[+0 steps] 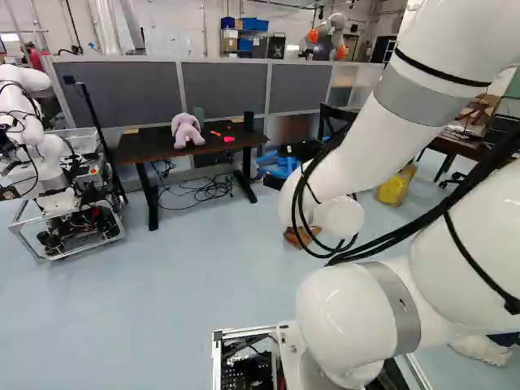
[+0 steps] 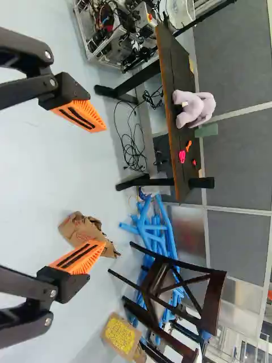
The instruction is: Pick up the bag on the ground and place it on the table
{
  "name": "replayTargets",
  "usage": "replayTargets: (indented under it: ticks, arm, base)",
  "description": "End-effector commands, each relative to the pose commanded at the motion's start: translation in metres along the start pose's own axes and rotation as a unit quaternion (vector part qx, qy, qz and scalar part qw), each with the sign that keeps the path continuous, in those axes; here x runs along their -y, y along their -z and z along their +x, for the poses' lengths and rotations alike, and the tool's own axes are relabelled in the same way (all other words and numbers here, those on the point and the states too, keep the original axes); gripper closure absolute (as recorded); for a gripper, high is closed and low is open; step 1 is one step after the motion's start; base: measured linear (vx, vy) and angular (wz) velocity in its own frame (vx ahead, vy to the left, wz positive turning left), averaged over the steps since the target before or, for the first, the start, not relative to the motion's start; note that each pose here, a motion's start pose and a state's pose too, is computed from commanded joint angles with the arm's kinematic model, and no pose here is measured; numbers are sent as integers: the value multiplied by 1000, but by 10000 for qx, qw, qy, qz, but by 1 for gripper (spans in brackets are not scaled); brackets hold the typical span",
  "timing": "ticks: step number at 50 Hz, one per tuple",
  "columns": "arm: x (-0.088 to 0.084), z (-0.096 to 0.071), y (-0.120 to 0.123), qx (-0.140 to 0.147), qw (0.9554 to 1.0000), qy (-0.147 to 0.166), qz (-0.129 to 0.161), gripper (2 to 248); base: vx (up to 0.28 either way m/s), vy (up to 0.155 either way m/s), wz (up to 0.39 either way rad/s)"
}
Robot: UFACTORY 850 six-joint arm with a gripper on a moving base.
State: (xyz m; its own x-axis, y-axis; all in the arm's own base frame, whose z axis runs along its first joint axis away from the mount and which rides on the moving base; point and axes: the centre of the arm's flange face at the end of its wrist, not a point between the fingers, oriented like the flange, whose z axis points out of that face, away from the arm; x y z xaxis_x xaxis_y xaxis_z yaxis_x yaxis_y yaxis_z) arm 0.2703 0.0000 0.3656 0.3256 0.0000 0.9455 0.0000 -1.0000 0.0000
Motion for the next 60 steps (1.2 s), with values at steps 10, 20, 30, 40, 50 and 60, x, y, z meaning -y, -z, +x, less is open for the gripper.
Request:
replayTargets:
  ticks: [10, 20, 30, 40, 50, 60]
  arm:
    - [0, 0, 0, 0, 10000, 0, 0, 3]
    - [0, 0, 0, 0, 10000, 0, 0, 3]
    - [0, 0, 0, 0, 10000, 0, 0, 3]
    - [0, 0, 0, 0, 10000, 0, 0, 3]
    - [0, 0, 0, 0, 10000, 0, 0, 3]
    - [0, 0, 0, 0, 10000, 0, 0, 3]
  base:
    - [0, 0, 0]
    - [16, -7, -12]
    - [6, -2, 1]
    - [0, 0, 0]
    - [25, -30, -59]
    - [34, -67, -196]
